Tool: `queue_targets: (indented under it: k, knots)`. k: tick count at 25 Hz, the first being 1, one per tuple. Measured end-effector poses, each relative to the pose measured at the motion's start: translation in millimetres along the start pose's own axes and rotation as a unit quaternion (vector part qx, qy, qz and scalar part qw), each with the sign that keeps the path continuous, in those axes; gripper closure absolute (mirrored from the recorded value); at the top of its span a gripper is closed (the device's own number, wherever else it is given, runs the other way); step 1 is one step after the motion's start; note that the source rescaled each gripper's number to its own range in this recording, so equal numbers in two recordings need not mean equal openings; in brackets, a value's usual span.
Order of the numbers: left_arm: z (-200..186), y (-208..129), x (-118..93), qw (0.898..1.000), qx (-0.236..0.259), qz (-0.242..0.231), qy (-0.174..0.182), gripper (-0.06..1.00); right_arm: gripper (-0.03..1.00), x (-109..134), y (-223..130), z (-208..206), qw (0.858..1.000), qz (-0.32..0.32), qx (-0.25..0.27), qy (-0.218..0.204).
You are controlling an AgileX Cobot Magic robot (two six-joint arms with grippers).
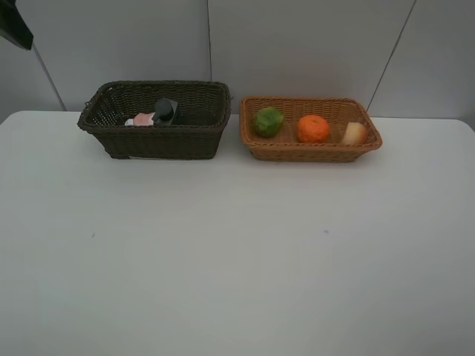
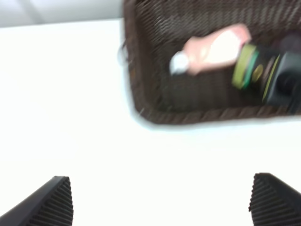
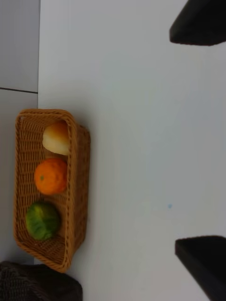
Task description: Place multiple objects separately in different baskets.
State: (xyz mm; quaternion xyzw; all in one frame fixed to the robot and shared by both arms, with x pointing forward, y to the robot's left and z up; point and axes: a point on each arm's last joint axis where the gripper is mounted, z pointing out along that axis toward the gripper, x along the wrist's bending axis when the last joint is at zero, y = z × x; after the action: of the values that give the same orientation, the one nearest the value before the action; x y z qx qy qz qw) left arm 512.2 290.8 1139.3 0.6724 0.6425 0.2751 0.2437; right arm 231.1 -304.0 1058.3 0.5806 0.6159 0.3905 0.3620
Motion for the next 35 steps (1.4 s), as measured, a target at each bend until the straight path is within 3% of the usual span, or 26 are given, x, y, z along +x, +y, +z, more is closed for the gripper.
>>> queue_targets:
  k: [5,9,13,20,28,35]
  knots:
    - [-76,-50,3,0.998,-0.063,0.007,-0.011,-0.03,0.24,0,0,0,1.000,0.000,0.000,0.000]
    - [-116,-100,1,0.996,-0.081,0.031,-0.029,-0.03,0.24,0,0,0,1.000,0.000,0.000,0.000]
    - [-139,-156,-2,0.992,-0.105,0.054,-0.044,-0.03,0.24,0,0,0,1.000,0.000,0.000,0.000]
    - [-146,-231,-6,0.986,-0.150,0.044,-0.065,-0.03,0.24,0,0,0,1.000,0.000,0.000,0.000]
    - [-137,-266,-12,0.982,-0.161,0.038,-0.091,-0.03,0.24,0,0,0,1.000,0.000,0.000,0.000]
    - [-136,-266,-5,0.985,-0.162,-0.007,-0.061,-0.03,0.24,0,0,0,1.000,0.000,0.000,0.000]
